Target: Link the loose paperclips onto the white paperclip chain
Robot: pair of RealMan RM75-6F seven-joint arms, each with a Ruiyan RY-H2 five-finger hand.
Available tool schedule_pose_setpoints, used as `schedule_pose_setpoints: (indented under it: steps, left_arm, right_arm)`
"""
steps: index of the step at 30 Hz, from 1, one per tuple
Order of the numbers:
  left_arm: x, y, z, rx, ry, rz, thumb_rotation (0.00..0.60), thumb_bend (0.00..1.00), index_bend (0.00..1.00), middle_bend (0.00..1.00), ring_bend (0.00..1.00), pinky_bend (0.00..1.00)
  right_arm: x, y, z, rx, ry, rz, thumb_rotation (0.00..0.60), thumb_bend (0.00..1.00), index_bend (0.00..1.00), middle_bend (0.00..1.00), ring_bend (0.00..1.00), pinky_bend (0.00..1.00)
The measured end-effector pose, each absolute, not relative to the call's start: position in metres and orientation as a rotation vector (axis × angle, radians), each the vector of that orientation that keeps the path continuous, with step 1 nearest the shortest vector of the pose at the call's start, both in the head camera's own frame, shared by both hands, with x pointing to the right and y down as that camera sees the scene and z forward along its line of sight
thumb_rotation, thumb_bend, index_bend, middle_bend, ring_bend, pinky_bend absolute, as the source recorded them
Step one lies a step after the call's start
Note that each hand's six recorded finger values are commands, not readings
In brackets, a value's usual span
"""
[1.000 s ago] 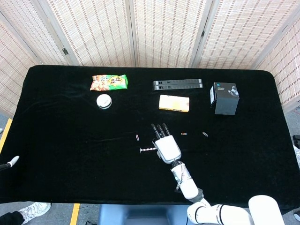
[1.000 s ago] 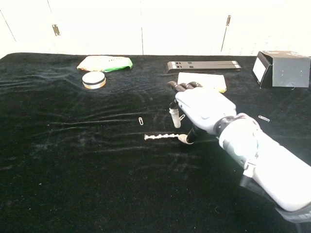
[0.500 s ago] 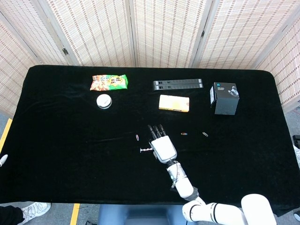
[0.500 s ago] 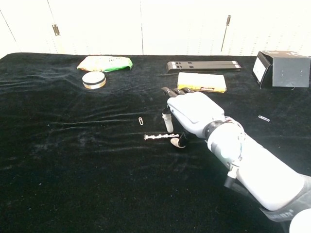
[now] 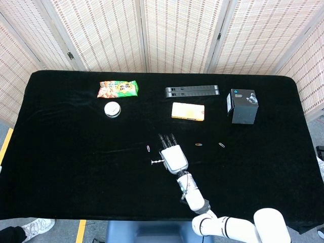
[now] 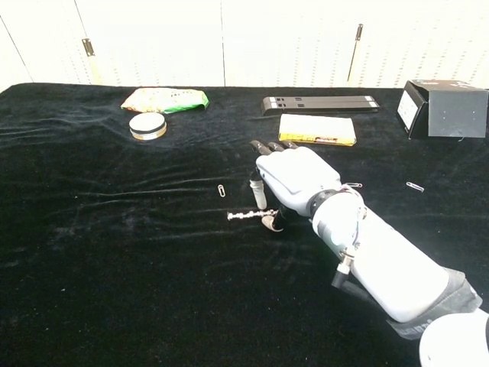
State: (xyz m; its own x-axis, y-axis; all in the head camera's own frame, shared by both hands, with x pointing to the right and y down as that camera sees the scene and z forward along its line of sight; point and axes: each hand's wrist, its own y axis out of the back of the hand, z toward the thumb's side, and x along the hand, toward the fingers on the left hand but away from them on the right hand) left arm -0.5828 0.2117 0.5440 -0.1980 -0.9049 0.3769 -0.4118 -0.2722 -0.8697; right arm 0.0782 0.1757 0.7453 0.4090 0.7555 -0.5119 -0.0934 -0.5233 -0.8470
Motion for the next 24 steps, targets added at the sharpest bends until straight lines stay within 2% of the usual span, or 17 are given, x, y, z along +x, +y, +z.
schedule_pose_setpoints:
  steps: [24]
  left_arm:
    - [-0.5863, 0.2127, 0.544, -1.618, 1.538, -1.492, 0.6, 0.34, 0.08, 0.21, 0.07, 0.0]
  right_arm:
    - [0.0776, 0.1733, 0.7527, -1.802, -0.531, 1.274, 0.6, 0.31, 0.57, 0.01, 0.01, 0.0]
